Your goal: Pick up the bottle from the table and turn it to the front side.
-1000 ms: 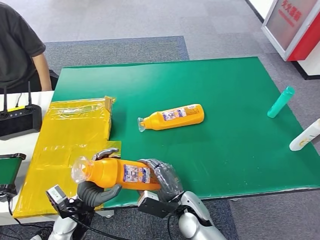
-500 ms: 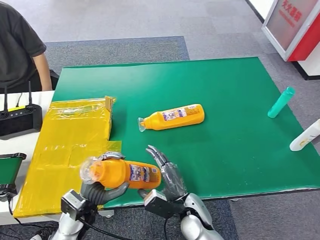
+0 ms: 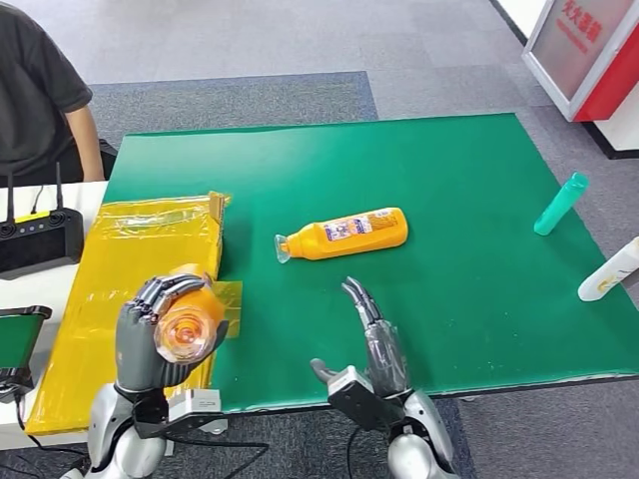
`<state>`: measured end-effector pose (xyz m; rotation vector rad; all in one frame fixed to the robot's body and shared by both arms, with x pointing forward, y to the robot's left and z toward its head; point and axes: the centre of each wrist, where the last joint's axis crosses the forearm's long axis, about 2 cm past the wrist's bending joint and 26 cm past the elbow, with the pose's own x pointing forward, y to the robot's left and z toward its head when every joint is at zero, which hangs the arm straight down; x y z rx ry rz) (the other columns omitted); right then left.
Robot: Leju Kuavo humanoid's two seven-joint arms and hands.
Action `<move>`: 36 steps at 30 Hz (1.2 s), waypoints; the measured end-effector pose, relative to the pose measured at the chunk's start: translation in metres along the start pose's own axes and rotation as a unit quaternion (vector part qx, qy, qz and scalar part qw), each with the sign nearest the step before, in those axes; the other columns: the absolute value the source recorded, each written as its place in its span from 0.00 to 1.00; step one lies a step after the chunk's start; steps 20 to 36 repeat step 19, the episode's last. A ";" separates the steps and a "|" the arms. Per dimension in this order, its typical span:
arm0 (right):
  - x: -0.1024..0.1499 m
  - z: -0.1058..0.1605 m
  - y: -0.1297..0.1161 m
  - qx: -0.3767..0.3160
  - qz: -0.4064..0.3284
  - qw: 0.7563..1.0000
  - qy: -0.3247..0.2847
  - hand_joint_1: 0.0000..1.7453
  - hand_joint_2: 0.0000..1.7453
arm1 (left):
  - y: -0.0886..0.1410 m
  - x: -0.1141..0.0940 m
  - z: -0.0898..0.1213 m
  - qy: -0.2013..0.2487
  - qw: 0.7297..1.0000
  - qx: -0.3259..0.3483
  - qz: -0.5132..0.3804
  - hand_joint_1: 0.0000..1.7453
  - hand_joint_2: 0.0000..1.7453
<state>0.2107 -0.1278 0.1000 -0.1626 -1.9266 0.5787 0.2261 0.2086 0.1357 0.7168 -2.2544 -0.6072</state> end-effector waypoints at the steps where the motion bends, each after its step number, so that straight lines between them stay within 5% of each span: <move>1: 0.000 0.001 -0.001 -0.003 0.001 1.000 0.002 0.00 1.00 | 0.002 0.000 -0.001 -0.001 1.000 0.001 -0.015 1.00 1.00; 8: -0.003 0.012 -0.013 -0.029 0.002 0.999 0.029 0.00 1.00 | 0.013 -0.006 0.002 0.025 0.966 -0.021 -0.258 1.00 1.00; 13: -0.005 0.019 -0.019 -0.033 -0.003 0.998 0.045 0.00 1.00 | 0.021 -0.028 0.010 0.085 0.929 -0.075 -0.351 1.00 1.00; 19: -0.005 0.024 -0.020 -0.026 -0.017 0.998 0.054 0.00 1.00 | 0.020 -0.051 0.019 0.115 0.905 -0.130 -0.389 1.00 1.00; 36: -0.005 0.024 -0.020 -0.026 -0.017 0.998 0.054 0.00 1.00 | 0.020 -0.051 0.019 0.115 0.905 -0.130 -0.389 1.00 1.00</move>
